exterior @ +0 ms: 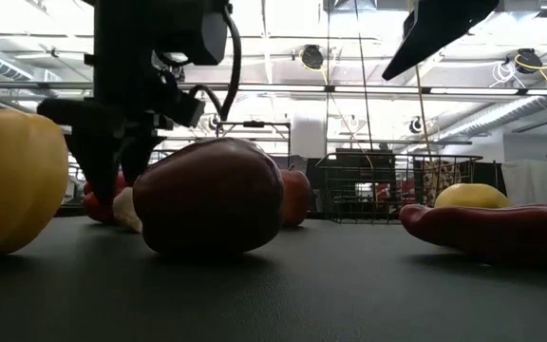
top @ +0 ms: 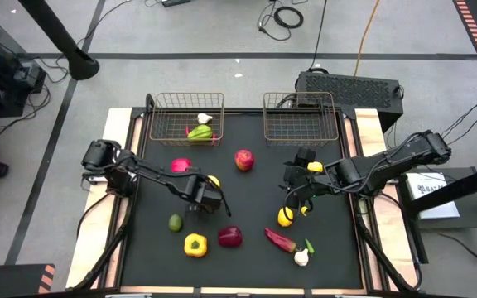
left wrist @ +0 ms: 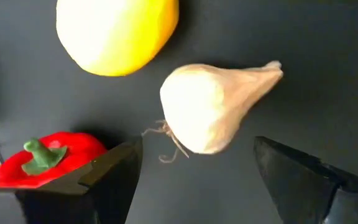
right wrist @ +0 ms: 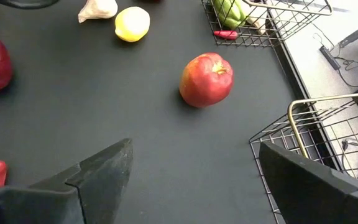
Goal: Sort produce into baskets
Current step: Put the left garlic into the left wire basket
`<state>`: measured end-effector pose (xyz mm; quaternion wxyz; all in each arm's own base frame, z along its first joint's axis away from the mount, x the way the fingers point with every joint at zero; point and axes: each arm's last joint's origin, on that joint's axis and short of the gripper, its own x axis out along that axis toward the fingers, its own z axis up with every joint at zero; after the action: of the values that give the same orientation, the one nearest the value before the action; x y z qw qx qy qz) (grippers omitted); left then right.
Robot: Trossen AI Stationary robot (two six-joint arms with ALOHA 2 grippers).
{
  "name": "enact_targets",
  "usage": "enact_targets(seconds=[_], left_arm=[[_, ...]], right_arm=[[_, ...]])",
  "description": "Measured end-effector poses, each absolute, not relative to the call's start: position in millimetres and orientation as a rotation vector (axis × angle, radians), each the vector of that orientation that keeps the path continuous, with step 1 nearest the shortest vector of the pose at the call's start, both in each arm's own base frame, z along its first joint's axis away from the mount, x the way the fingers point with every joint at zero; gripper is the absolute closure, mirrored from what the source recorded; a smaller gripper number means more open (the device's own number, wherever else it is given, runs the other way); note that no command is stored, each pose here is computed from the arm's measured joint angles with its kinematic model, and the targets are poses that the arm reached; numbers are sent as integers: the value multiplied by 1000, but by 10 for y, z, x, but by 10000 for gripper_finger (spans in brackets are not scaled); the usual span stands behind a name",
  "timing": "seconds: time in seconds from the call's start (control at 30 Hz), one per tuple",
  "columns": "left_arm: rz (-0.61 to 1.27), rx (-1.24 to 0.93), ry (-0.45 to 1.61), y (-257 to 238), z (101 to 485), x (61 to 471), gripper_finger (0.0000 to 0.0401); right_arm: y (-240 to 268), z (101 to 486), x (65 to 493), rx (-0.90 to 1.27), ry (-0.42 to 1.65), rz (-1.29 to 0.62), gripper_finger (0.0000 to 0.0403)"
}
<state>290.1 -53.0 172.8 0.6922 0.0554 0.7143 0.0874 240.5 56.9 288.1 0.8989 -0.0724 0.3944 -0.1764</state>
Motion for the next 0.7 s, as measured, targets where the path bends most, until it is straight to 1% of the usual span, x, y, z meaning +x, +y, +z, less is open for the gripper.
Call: enact_targets(seconds=[0.23,0.6,0.7], left_arm=[[187,106,1578,-501,1641,2892,88],[153,137,1554,-505,1634,2917,89],[152,138,1555,-507,1634,2915,101]], right_arm=[[569,2881,2405,-150,816,-365,64],[569,2881,2405,-150,816,-365,64],[569,2881,2405,-150,816,-365,64]])
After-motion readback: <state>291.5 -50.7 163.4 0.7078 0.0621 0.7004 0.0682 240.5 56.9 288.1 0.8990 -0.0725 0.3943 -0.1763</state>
